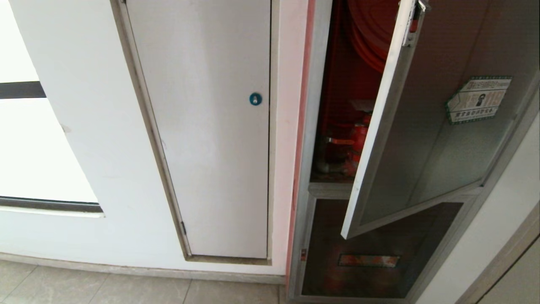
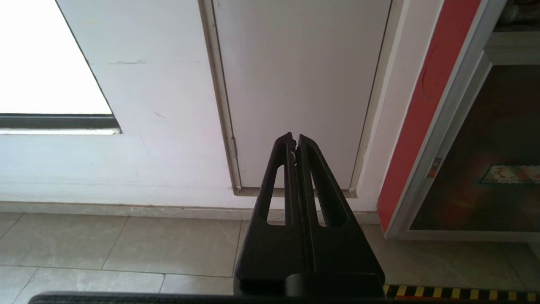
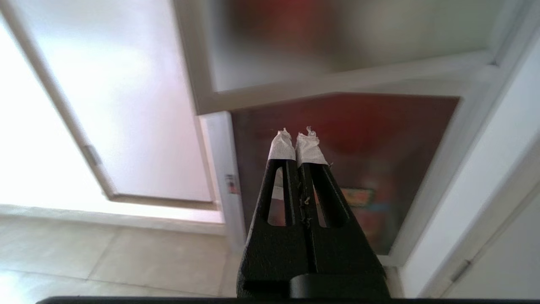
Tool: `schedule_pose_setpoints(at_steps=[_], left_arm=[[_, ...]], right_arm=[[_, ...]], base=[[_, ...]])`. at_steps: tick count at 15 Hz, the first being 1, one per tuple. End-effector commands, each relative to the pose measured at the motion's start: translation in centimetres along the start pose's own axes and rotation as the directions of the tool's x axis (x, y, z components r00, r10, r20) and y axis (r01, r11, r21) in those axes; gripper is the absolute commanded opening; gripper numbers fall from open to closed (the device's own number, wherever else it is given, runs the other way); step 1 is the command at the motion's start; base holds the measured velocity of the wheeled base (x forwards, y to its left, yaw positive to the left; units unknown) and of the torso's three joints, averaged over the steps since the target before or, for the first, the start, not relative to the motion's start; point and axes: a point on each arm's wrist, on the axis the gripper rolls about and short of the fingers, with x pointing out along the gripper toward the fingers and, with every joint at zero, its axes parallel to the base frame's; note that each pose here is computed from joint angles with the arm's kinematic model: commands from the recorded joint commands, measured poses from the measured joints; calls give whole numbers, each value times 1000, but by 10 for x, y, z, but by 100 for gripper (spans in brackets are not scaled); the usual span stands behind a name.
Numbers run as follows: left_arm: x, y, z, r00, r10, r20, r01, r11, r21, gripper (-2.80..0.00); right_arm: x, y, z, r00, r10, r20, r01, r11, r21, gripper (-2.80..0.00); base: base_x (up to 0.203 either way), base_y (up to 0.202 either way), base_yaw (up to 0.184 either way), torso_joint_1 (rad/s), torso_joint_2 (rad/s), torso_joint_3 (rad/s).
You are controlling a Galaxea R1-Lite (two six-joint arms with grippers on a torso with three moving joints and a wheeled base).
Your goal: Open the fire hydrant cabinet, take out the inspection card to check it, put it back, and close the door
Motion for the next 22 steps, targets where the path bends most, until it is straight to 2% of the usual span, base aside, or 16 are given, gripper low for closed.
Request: schedule_pose_setpoints(at_steps=[1,3,5,9,11,12,14,17,19,20,22], left_arm=[[0,0,0,1000,-1,-2,1,1000,0,-280],[0,0,0,1000,0,-2,0,1000,0,-280],[0,0,0,1000,-1,-2,1,1000,0,-280],[0,0,0,1000,0,-2,0,1000,0,-280],[0,0,0,1000,0,-2,0,1000,0,-280],[0,0,0,1000,0,-2,0,1000,0,-280],[0,0,0,1000,-1,-2,1,1000,0,-280],[0,0,0,1000,-1,-2,1,1000,0,-280],[0,0,0,1000,0,-2,0,1000,0,-280],[0,0,0,1000,-1,-2,1,1000,0,-280],[0,0,0,1000,-1,-2,1,1000,0,-280]], right_arm=[[8,1,28,999,24,-39,-23,1000,11,-280],[26,4,62,988,116,-99,-112,993,37,-280],[54,7,89,959,227,-170,-217,973,73,-280],[129,18,126,859,436,-269,-409,900,153,-280],[159,41,136,804,529,-270,-502,849,168,-280],[172,58,139,798,540,-266,-515,841,163,-280],[190,99,140,825,513,-238,-496,859,130,-280],[223,156,128,921,361,-145,-350,932,91,-280],[244,184,124,969,246,-30,-243,966,82,-280],[254,193,124,984,177,31,-179,981,74,-280],[271,210,125,987,46,154,-57,996,71,-280]], base=[[0,0,0,0,0,0],[0,0,0,0,0,0],[0,0,0,0,0,0],[0,0,0,0,0,0],[0,0,0,0,0,0],[0,0,0,0,0,0],[0,0,0,0,0,0],[0,0,0,0,0,0],[0,0,0,0,0,0],[0,0,0,0,0,0],[0,0,0,0,0,0]])
